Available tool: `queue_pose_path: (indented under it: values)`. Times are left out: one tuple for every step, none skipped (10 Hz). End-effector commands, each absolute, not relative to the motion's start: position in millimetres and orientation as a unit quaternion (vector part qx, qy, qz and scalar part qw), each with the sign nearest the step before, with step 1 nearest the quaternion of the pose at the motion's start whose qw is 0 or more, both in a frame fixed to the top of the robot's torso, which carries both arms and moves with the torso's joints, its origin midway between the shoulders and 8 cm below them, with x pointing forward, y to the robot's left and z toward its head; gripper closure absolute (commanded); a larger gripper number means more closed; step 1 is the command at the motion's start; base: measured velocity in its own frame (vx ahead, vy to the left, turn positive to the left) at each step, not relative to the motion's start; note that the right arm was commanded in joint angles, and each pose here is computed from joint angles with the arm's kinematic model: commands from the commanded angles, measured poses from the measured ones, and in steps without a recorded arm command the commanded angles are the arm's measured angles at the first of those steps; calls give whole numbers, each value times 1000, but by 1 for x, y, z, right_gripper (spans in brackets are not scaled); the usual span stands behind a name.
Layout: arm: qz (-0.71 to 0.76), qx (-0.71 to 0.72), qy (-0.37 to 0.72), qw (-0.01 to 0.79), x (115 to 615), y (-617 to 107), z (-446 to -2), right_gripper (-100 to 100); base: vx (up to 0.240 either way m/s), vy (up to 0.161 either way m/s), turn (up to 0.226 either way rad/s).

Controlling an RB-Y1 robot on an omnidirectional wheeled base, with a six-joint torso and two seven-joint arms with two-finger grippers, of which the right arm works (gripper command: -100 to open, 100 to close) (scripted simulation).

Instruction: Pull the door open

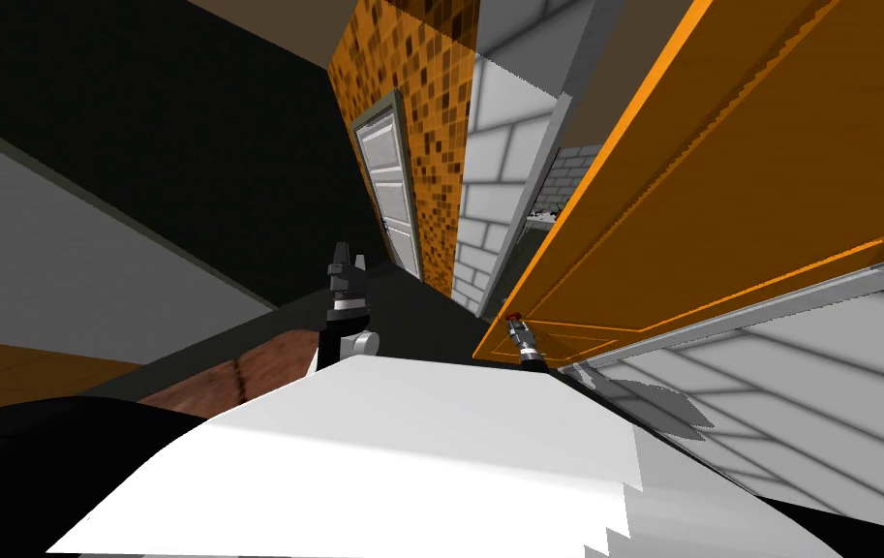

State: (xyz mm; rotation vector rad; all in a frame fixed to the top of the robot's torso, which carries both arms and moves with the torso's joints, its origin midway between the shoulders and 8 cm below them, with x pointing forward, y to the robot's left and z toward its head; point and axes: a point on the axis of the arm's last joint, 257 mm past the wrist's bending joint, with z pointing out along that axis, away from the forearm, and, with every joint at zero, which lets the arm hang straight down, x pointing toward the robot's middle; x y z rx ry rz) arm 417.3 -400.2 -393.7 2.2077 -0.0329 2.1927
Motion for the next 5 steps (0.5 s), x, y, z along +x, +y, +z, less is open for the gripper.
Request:
queue_pose_path:
  values:
    - [707, 707, -1, 5, 410, -399, -393, 100, -229, -97, 139]
    - [707, 707, 4, -1, 405, -398, -393, 100, -248, -98, 146]
    - [708, 706, 13, -10, 398, -398, -392, 100, -243, -71, 150]
    - [708, 706, 16, -13, 396, -398, -392, 100, -179, -79, 82]
    - [708, 706, 22, -19, 391, -397, -392, 100, -175, -63, 84]
